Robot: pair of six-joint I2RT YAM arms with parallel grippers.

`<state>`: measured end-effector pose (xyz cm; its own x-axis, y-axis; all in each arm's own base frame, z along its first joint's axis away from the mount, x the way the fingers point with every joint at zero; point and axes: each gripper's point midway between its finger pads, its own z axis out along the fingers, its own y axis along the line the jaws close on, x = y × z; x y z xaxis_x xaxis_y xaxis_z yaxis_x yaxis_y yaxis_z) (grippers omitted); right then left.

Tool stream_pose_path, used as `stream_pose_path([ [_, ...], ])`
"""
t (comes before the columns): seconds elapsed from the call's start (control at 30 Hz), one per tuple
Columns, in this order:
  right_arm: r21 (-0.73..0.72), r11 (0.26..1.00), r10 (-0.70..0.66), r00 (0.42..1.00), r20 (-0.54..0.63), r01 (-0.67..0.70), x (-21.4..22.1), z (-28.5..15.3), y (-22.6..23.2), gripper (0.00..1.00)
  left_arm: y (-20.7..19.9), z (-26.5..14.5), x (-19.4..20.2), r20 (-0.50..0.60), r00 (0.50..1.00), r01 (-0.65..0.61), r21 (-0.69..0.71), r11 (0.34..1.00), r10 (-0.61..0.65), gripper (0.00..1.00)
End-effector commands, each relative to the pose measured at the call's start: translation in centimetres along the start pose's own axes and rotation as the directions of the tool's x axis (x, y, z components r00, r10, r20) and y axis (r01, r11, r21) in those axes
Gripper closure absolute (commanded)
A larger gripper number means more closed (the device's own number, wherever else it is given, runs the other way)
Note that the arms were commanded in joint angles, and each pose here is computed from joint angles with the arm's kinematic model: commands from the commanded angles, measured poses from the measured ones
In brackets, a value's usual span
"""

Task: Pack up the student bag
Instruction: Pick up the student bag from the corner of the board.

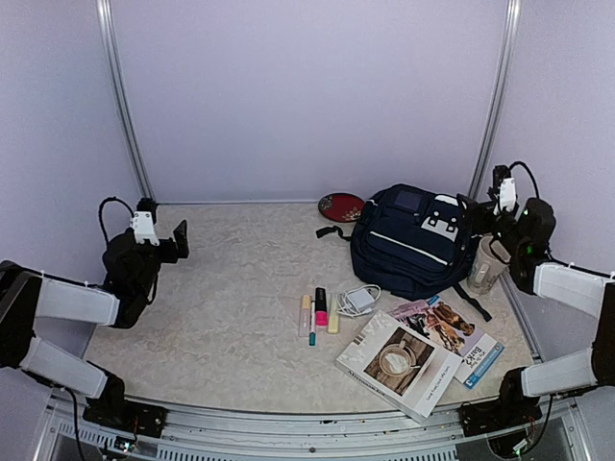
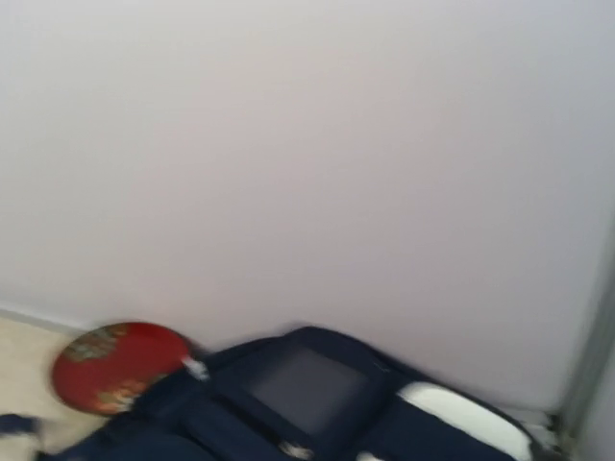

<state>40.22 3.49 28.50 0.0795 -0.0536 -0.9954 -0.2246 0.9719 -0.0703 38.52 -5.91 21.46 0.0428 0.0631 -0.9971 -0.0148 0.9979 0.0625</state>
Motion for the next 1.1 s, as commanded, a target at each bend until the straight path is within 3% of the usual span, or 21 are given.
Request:
stream_pose_path([
  [0.0,-0.095,0.993,0.044,0.949,-0.312,-0.077,4.3,0.4,5.0,0.03,-5.1,0.2,-4.9,0.028,0.996,-0.09,0.061,0.994,0.089,0.01],
  [0.2,-0.198,0.98,-0.065,0.89,-0.451,-0.029,4.0,2.1,10.0,0.03,-12.8,-0.7,-8.1,-0.088,0.996,0.037,0.29,0.956,-0.012,0.01],
  [0.33,-0.27,0.962,-0.138,0.783,-0.607,-0.039,7.4,2.7,13.2,0.0,-17.6,-3.4,-9.0,-0.113,0.994,0.054,0.437,0.898,-0.005,0.01],
  [0.57,-0.475,0.877,-0.343,0.597,-0.725,-0.073,15.3,1.2,19.4,0.0,-20.5,-4.8,-6.6,-0.25,0.968,0.121,0.507,0.853,0.012,0.01],
  [0.77,-0.479,0.872,-0.389,0.453,-0.802,-0.099,21.4,1.4,20.1,0.06,-21.2,-5.5,-5.0,-0.297,0.954,0.124,0.523,0.843,0.045,0.01],
  [0.8,-0.47,0.878,-0.389,0.435,-0.812,-0.092,22.0,1.6,19.9,0.11,-21.2,-5.7,-4.7,-0.304,0.951,0.12,0.523,0.844,0.052,0.01],
  [0.83,-0.46,0.884,-0.388,0.418,-0.821,-0.083,22.5,1.7,19.8,0.22,-21.0,-5.8,-4.3,-0.312,0.948,0.117,0.518,0.847,0.06,0.01],
  [0.9,-0.447,0.891,-0.381,0.416,-0.826,-0.072,22.3,2.2,19.6,0.56,-20.6,-5.9,-3.7,-0.323,0.944,0.111,0.509,0.853,0.07,0.01],
  [1.0,-0.432,0.902,-0.363,0.492,-0.791,-0.029,19.3,3.5,19.2,0.99,-20.3,-6.2,-3.0,-0.333,0.94,0.108,0.503,0.857,0.076,0.01],
  [1.07,-0.408,0.913,-0.346,0.558,-0.754,0.015,16.0,4.4,18.5,1.0,-20.3,-6.4,-2.6,-0.34,0.936,0.106,0.507,0.855,0.085,0.01],
])
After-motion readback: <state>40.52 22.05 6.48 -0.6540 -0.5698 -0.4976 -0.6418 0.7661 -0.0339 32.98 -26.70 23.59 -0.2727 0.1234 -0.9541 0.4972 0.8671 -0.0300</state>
